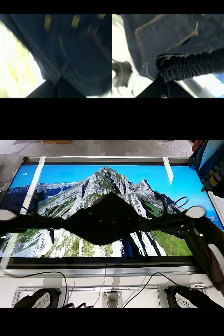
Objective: Fold the clothes and pants, and hang the long-sleeved shirts on hangers.
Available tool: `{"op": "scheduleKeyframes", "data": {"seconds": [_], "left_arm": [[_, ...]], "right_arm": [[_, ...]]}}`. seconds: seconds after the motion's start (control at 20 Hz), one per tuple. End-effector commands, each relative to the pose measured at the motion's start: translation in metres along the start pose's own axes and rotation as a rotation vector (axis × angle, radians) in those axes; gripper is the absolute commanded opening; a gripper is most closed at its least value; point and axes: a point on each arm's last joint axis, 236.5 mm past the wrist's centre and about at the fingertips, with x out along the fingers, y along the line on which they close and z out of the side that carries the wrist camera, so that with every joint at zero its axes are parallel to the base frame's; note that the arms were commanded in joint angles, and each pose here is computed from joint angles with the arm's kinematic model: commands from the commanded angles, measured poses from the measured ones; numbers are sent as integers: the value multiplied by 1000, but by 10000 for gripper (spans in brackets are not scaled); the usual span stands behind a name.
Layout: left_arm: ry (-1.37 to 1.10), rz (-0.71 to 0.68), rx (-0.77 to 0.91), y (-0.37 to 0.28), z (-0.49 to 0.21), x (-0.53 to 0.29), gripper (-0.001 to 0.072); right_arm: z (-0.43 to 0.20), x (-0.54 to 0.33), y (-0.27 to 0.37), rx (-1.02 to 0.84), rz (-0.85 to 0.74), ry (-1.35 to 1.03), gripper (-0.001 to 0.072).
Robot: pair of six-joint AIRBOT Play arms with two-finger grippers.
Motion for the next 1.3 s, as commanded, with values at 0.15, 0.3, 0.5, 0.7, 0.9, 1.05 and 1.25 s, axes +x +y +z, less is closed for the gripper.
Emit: {"op": "scheduleKeyframes", "data": {"seconds": [0.15,0.3,0.5,0.7,0.9,1.05,1.25], "left_arm": [[-763,229,484,-175,98,-190,10],[-988,285,614,-237,78,-250,10],[-1049,283,602,-262,53,-268,9],[-736,237,209,-161,44,-183,9],[-498,87,-119,-53,25,-52,9],[-384,123,-222,0,14,34,9],[-196,68,-213,-6,-7,95,9]], "right_arm": [[36,-92,174,-243,217,-320,32],[13,-128,237,-217,323,-398,32],[18,-167,257,-96,284,-598,32],[28,-138,138,229,-27,-579,31],[9,-46,-1,548,-137,-490,32],[9,-4,-90,663,-277,-546,32],[10,13,-143,652,-393,-446,32]]}}
